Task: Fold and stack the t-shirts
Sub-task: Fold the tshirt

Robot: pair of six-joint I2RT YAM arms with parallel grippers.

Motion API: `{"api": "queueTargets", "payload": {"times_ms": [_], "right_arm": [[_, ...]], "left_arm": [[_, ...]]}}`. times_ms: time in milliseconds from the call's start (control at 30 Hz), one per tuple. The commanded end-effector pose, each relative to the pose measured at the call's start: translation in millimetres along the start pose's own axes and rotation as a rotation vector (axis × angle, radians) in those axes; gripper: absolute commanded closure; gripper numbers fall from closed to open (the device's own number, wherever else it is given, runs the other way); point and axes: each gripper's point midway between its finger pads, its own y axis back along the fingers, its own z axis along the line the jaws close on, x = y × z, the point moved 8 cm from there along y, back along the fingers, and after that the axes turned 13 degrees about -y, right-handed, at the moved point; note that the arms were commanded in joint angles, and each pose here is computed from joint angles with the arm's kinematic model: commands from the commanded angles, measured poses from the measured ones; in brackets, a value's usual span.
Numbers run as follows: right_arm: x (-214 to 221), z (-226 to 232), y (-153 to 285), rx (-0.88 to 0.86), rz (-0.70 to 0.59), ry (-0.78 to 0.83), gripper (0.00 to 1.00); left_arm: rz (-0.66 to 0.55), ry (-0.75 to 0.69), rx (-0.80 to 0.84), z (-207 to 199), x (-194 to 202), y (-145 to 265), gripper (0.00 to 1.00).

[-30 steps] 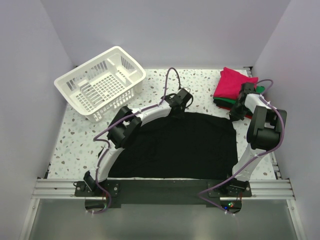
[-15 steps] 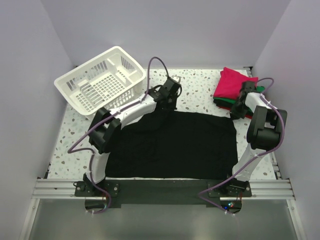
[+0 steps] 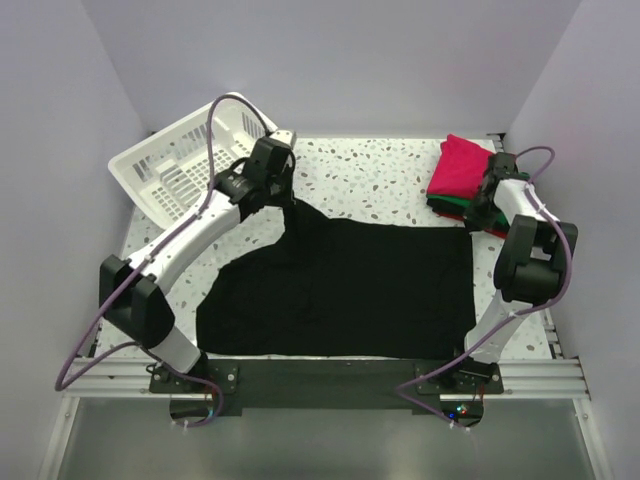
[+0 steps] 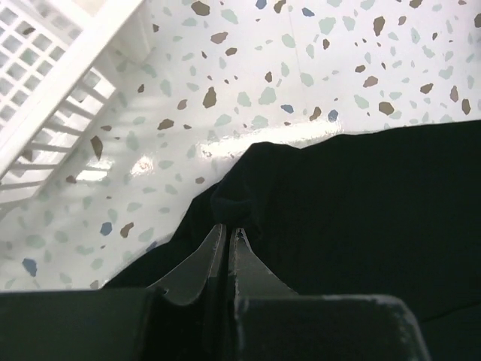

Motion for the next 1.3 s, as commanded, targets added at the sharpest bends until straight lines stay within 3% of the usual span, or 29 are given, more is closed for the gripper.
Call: {"api": "queueTargets", "payload": {"times_ms": [0, 333, 733, 967, 1267], "right_arm": [[-10, 1, 36, -0.041, -0.074, -0.031, 1.0], [12, -19, 70, -0.055, -0.078, -0.035, 1.0], [70, -66, 115, -0.006, 0.0, -0.015, 1.0], [99, -90, 120, 0.046, 0.024, -0.026, 1.0], [118, -111, 124, 0.121, 0.021, -0.046, 1.0]], "left_arm": [[0.024, -0.093, -0.032, 12, 15, 36, 1.0], [-0.027, -0.14, -0.138, 43, 33, 107, 1.0], [-0.106, -0.184, 0.045, 45, 57, 172, 1.0], [-0.001, -0.197, 0.137, 40, 84, 176, 1.0], [0.118, -0.186, 0.139, 42, 108, 177, 1.0]]}}
